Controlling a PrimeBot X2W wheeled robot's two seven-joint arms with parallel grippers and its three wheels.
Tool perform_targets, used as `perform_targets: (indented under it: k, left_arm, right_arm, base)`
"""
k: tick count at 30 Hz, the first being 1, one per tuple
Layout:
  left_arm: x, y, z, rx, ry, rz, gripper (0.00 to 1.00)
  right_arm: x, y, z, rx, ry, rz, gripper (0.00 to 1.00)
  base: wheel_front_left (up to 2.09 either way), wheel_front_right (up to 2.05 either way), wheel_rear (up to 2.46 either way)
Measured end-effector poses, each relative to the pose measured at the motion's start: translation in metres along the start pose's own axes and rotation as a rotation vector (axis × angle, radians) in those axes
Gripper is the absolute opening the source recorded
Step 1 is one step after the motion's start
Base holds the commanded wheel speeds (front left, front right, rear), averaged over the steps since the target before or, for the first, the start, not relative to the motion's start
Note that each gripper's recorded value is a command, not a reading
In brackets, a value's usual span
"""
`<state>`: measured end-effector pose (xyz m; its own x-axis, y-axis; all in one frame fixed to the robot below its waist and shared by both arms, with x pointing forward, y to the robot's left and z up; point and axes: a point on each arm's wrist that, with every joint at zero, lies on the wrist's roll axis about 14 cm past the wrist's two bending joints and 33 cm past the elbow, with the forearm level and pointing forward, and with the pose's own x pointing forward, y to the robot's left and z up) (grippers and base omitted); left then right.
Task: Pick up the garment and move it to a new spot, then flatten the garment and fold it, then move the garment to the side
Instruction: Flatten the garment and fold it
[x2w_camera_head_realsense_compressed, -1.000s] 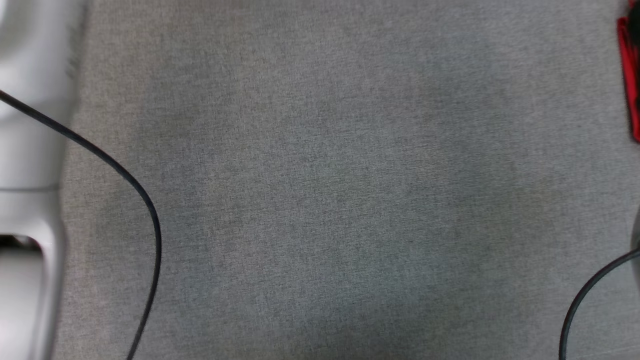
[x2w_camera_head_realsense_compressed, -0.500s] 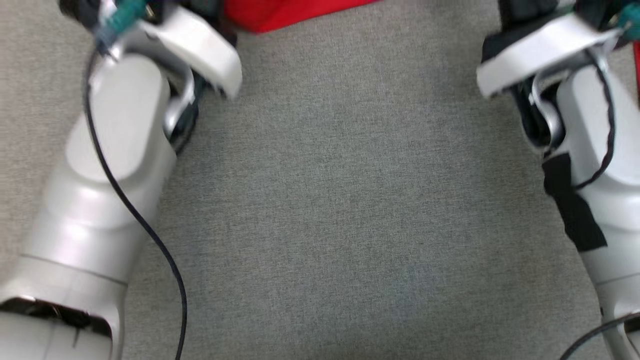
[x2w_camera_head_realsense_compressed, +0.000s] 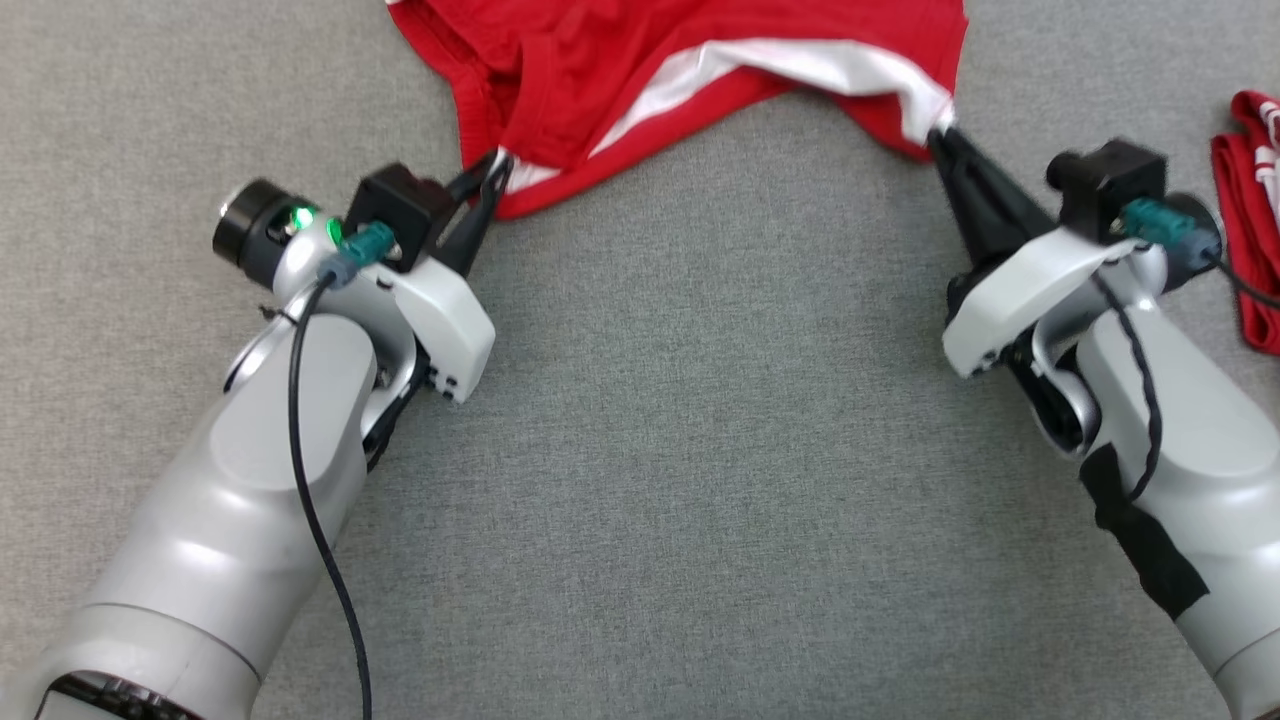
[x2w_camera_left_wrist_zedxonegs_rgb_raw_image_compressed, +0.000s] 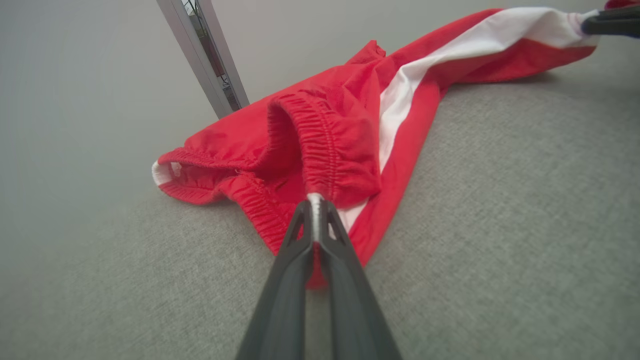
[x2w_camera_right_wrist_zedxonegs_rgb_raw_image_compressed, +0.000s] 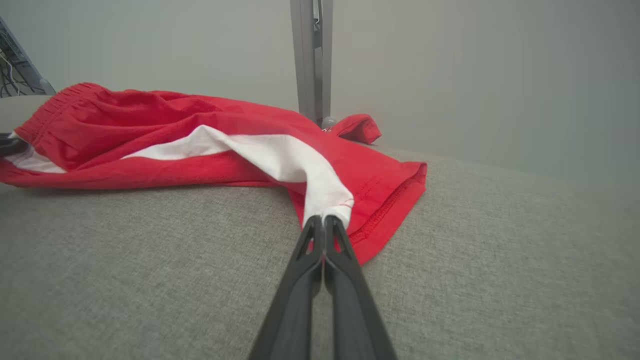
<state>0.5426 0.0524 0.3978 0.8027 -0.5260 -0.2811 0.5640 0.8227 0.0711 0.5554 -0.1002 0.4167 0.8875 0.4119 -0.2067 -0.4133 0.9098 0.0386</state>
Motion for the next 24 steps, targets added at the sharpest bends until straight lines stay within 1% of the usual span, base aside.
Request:
perform_targets:
  k: [6,14,19,24]
  left_arm:
    - [-0.017,-0.009,-0.005,0.052,0.046,-0.026,0.0]
    - [-0.042,-0.019,-0.004,0.052,0.061,-0.025,0.0]
    - [-0.055,-0.023,-0.003,0.056,0.069,-0.024,0.0]
    - [-0.072,-0.026,-0.005,0.058,0.086,-0.015,0.0]
  right_arm:
    - [-0.02,0.007,-0.016,-0.015,0.083,0.02,0.0]
    - [-0.047,0.004,-0.025,-0.033,0.189,0.018,0.0]
    - [-0.063,0.009,-0.031,-0.045,0.25,0.035,0.0]
    - [-0.077,0.008,-0.022,-0.114,0.262,0.064,0.0]
  base:
    - [0.0,0.0,0.0]
    - [0.0,0.0,0.0]
    - [0.0,0.0,0.0]
    - [0.0,0.0,0.0]
